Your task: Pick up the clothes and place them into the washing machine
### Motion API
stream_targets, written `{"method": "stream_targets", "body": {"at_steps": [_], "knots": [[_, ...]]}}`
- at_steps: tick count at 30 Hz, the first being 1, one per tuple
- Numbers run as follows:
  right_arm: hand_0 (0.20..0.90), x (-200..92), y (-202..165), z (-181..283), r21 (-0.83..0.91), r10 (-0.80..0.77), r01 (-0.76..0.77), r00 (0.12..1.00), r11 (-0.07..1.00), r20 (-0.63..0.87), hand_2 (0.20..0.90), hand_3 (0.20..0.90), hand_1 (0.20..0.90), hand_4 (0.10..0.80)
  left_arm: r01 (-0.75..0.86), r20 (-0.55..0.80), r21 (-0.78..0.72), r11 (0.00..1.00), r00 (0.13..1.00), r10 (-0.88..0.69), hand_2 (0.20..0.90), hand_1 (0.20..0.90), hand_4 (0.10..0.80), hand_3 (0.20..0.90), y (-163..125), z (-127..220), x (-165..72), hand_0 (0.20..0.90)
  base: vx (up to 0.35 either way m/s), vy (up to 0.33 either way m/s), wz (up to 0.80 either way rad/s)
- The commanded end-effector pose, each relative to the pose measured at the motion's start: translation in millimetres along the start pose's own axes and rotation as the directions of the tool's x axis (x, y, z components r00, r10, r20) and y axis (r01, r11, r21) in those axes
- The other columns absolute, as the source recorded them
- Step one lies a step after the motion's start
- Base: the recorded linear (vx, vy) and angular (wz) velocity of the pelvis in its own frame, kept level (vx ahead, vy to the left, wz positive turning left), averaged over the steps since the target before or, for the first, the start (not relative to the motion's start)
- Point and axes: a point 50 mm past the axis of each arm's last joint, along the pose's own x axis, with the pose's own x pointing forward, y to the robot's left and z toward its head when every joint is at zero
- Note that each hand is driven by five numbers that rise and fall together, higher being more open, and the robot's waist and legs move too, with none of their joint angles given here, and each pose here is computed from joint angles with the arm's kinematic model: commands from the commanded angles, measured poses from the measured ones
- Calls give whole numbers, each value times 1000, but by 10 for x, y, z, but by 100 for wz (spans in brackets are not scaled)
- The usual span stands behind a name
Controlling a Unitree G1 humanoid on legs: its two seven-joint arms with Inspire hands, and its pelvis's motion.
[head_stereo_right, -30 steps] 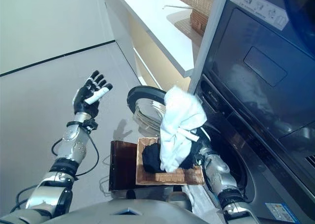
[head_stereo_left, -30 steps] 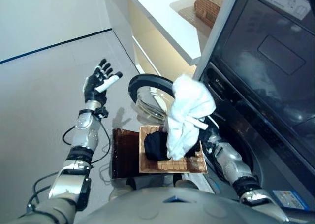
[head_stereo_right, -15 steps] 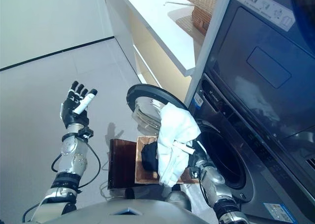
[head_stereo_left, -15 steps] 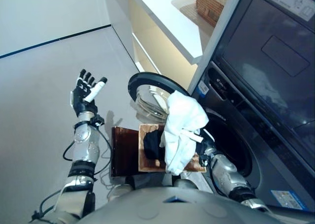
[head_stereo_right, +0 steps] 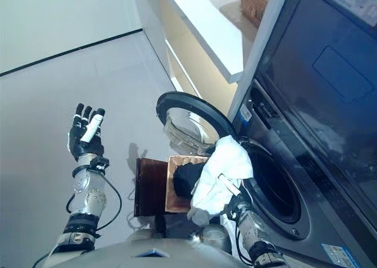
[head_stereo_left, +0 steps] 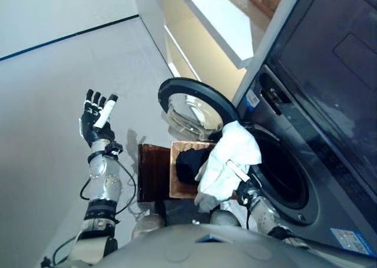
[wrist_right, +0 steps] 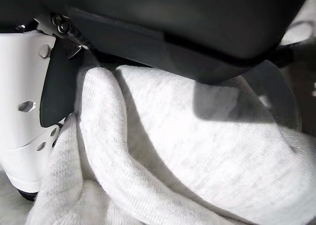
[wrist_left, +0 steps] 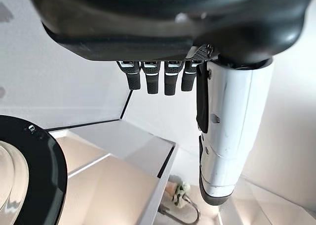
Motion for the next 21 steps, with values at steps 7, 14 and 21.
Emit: {"method": "stream_targets", "body": {"at_steps": [7, 14, 21], "knots": [[200, 212, 266, 466, 347, -77, -16, 965, 938, 251, 200, 200, 200, 300, 154, 329, -69, 986, 936, -123, 900, 900, 800, 900, -362, 687, 231, 900, -65, 25, 3], [200, 267, 273, 700, 448, -172, 20, 939, 894, 299, 200, 200, 200, 300, 209, 382, -119, 971, 912, -150, 900, 900, 800, 900, -505, 794, 219, 900, -110, 28, 2], [200, 278, 271, 942, 592, -266, 2, 895, 806, 359, 200, 200, 200, 300, 246, 429, -144, 959, 888, -163, 900, 900, 800, 900, -596, 884, 183, 900, -62, 31, 2]]}}
